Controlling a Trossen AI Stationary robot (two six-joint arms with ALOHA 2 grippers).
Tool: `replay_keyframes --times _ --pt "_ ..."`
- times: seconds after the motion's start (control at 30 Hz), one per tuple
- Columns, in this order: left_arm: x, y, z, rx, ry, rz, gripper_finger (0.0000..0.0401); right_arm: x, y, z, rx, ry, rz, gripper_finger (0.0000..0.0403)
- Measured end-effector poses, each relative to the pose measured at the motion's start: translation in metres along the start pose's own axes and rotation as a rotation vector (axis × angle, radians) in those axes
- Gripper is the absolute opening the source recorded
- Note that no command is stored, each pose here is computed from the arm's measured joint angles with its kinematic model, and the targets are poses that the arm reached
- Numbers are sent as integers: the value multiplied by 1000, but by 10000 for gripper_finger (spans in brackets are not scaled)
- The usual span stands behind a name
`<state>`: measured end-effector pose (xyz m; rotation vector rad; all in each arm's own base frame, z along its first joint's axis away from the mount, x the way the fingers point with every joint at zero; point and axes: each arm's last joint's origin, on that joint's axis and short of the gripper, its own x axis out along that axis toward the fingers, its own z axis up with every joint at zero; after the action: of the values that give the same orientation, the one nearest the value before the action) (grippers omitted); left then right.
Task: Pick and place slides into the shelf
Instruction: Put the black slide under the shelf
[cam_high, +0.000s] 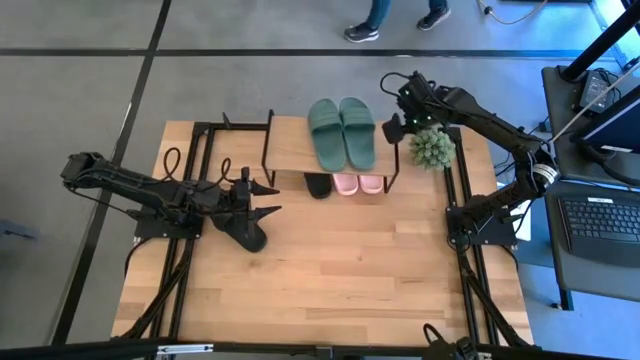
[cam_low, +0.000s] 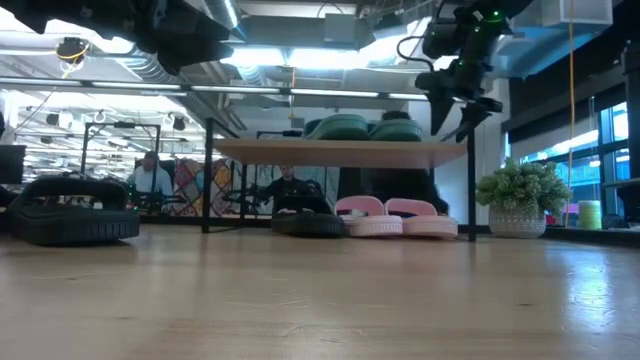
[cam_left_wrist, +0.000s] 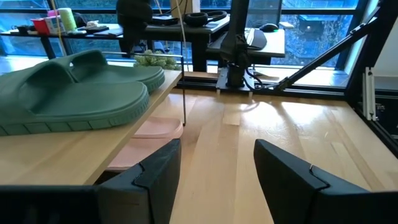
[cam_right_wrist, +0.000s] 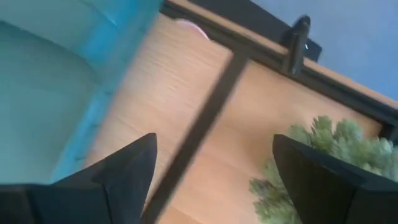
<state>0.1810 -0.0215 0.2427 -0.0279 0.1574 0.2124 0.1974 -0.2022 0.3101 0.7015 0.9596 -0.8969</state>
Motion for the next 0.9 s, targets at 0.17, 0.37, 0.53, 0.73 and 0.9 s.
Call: replay_keyframes --times 0.17,0.37,0.53,0.73,0.9 --pt "0 0 -1 1 6 0 195 0 1 2 -12 -20 7 320" --pt "-2 1 1 -22 -5 0 195 -27 0 1 -84 -160 46 320" --pt "-6 2 4 -33 -28 -3 195 -73 1 -3 -200 -392 189 320" --pt "-6 2 5 -34 -31 -3 195 -113 9 -29 -423 -567 290 320" --pt "-6 2 4 -34 -29 -3 195 -108 17 -63 -588 -745 536 320"
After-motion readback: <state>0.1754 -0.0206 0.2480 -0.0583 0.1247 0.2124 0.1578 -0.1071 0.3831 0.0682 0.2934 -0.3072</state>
